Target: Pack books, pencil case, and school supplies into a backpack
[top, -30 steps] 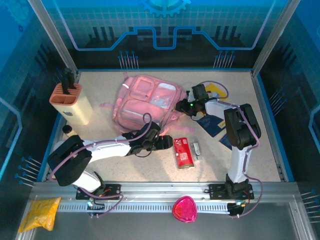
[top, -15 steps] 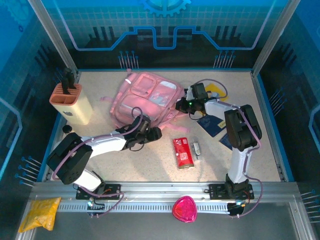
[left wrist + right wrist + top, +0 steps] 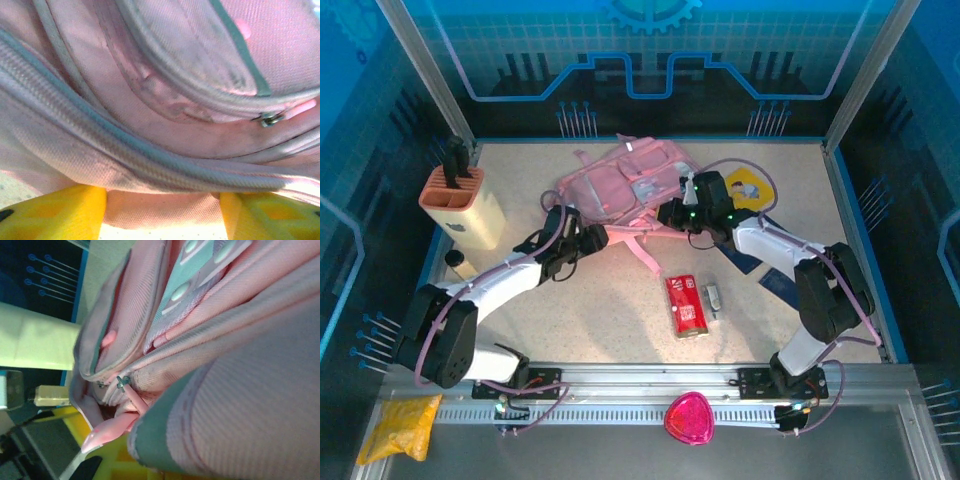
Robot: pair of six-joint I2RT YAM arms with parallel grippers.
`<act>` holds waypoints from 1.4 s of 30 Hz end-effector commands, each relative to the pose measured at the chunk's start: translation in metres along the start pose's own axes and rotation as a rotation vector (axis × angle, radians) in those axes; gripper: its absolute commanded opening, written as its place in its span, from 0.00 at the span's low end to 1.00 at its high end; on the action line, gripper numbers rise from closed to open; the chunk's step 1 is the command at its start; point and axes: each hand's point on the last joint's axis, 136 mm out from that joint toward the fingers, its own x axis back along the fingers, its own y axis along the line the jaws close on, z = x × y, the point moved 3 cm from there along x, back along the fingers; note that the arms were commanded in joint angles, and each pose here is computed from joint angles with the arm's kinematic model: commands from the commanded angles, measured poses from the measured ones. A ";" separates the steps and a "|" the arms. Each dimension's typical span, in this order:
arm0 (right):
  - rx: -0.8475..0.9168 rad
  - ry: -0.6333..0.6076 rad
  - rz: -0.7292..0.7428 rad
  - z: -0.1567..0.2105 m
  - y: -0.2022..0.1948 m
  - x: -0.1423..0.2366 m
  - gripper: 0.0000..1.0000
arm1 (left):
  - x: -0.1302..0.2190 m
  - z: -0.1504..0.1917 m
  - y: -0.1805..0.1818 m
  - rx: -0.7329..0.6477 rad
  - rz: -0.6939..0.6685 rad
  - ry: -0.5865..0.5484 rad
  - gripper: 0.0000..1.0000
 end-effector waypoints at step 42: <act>-0.317 -0.105 -0.100 0.002 0.034 0.013 0.00 | -0.023 0.073 -0.132 -0.347 -0.073 -0.058 0.62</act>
